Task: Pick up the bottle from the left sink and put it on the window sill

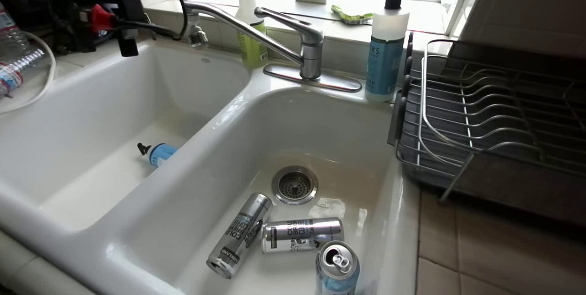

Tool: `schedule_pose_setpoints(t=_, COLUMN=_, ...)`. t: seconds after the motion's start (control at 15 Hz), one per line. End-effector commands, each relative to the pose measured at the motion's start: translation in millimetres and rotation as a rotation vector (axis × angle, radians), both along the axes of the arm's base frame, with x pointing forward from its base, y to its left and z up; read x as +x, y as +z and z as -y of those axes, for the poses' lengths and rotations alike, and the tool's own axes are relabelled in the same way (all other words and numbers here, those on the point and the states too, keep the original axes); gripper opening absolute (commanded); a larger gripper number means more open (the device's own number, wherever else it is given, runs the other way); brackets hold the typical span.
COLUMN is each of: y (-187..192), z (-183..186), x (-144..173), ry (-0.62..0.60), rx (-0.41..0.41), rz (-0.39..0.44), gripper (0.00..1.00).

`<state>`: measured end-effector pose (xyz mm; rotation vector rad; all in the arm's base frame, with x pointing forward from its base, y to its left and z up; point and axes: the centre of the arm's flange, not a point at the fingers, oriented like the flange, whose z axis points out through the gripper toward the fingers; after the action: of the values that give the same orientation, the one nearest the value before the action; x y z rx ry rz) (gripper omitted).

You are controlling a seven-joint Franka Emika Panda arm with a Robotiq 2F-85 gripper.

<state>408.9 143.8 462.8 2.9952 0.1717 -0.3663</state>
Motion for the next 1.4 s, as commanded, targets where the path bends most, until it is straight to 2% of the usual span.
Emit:
schedule_pose_setpoints(t=0.0, y=-17.2, z=-41.7, x=12.0, ry=0.174, rx=-0.066, rz=-0.055, gripper=1.0)
schedule_pose_setpoints(t=0.27, y=-43.3, z=-95.1, x=12.1, ry=0.36, rx=-0.141, rz=-0.061, gripper=1.0)
schedule_pose_setpoints(t=0.53, y=-71.6, z=-120.4, x=27.6, ry=0.565, rx=-0.215, rz=-0.009, gripper=1.0)
schedule_pose_setpoints(t=0.6, y=-57.8, z=-109.2, x=8.8, ry=0.474, rx=-0.192, rz=-0.021, gripper=1.0)
schedule_pose_setpoints(t=0.73, y=-69.8, z=-115.8, x=16.2, ry=0.525, rx=-0.203, rz=-0.017, gripper=1.0)
schedule_pose_setpoints(t=1.07, y=-72.0, z=-118.0, x=20.8, ry=0.542, rx=-0.202, rz=-0.021, gripper=1.0)
schedule_pose_setpoints(t=1.13, y=-83.2, z=-112.1, x=28.4, ry=0.584, rx=-0.224, rz=-0.022, gripper=1.0)
schedule_pose_setpoints(t=1.33, y=-105.0, z=-109.5, x=33.3, ry=0.762, rx=-0.189, rz=-0.021, gripper=1.0)
